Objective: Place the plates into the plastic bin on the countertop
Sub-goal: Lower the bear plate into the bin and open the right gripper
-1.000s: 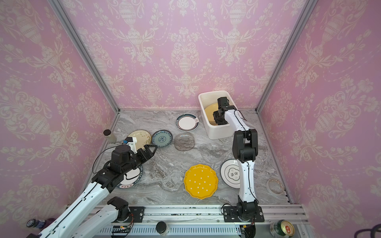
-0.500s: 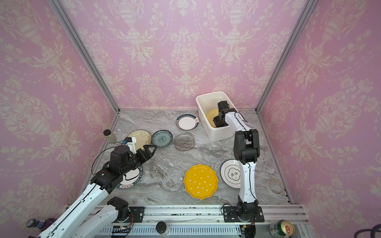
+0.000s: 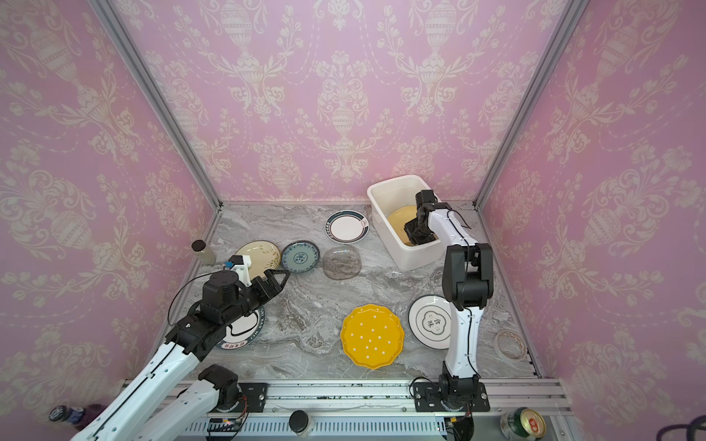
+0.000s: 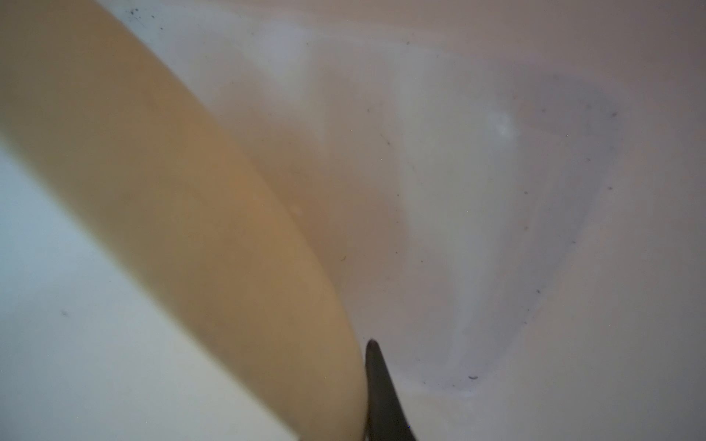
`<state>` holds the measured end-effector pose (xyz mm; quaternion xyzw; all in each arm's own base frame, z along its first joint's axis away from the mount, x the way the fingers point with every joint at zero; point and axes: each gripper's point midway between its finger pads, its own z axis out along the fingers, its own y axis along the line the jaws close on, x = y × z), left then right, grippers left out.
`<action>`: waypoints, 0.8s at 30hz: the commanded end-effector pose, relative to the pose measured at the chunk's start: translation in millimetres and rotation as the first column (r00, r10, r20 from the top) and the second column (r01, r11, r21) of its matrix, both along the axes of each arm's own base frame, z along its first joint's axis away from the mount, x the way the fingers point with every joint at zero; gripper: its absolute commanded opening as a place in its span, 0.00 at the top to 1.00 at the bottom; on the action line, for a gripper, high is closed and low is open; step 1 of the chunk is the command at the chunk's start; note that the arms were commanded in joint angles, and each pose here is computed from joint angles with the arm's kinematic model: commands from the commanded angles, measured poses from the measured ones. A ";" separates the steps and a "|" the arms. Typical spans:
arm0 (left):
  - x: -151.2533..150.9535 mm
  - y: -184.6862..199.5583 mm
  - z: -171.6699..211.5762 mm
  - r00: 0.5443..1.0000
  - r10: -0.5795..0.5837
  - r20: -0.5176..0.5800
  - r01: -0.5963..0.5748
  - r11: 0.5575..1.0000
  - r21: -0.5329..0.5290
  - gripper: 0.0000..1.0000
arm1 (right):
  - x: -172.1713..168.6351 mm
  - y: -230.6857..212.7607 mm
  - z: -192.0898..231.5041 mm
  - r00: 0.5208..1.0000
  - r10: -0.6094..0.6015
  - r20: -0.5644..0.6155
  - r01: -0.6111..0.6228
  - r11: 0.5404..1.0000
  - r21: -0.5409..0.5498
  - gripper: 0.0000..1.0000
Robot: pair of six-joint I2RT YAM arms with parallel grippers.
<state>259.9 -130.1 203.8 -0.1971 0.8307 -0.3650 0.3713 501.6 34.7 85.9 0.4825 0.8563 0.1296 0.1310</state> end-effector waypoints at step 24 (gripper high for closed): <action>5.9 -2.0 5.1 1.000 -0.013 -0.025 0.014 0.999 0.041 0.03 | 14.7 7.7 -15.8 0.996 0.084 -0.042 -0.084 0.996 0.005 0.36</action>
